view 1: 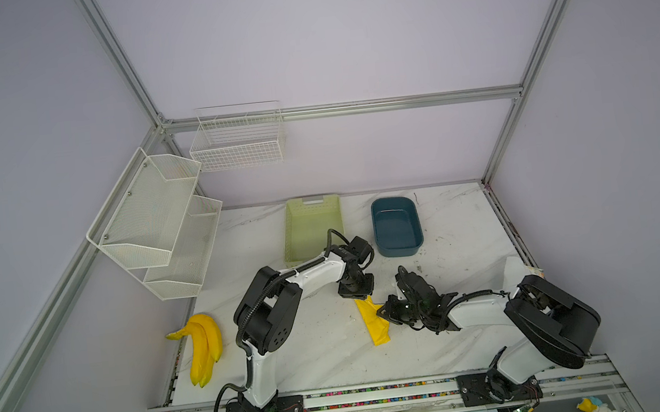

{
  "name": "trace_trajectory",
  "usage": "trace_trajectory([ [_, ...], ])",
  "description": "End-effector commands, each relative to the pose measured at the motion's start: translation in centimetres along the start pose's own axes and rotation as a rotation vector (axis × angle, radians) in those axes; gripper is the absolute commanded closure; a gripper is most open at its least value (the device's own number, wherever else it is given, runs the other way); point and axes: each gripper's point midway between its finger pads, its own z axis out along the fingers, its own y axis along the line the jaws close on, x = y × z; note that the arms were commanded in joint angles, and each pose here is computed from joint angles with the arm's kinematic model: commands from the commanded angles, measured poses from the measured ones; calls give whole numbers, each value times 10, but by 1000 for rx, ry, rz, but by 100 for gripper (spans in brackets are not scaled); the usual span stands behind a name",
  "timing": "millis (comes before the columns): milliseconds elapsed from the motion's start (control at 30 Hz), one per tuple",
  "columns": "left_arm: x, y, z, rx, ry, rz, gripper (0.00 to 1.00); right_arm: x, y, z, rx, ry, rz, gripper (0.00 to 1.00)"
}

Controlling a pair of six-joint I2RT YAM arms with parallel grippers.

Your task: Place the utensils on the paper napkin and roll it up

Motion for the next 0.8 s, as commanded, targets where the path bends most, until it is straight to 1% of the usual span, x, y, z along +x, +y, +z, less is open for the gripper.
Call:
trace_trajectory([
  [0,3,2,-8,-1,-11,13,92,6,-22,-1,87,4,36,100],
  [333,-3,-5,-17,18,-37,22,92,4,-24,0,102,0,40,100],
  [567,-30,-21,-66,41,-190,45,87,2,-20,1,88,-8,48,100],
  [633,-32,-22,-79,42,-226,41,85,0,-19,1,82,-20,62,100],
  [767,-26,-17,-93,38,-267,21,83,-3,-18,2,71,-39,82,100],
])
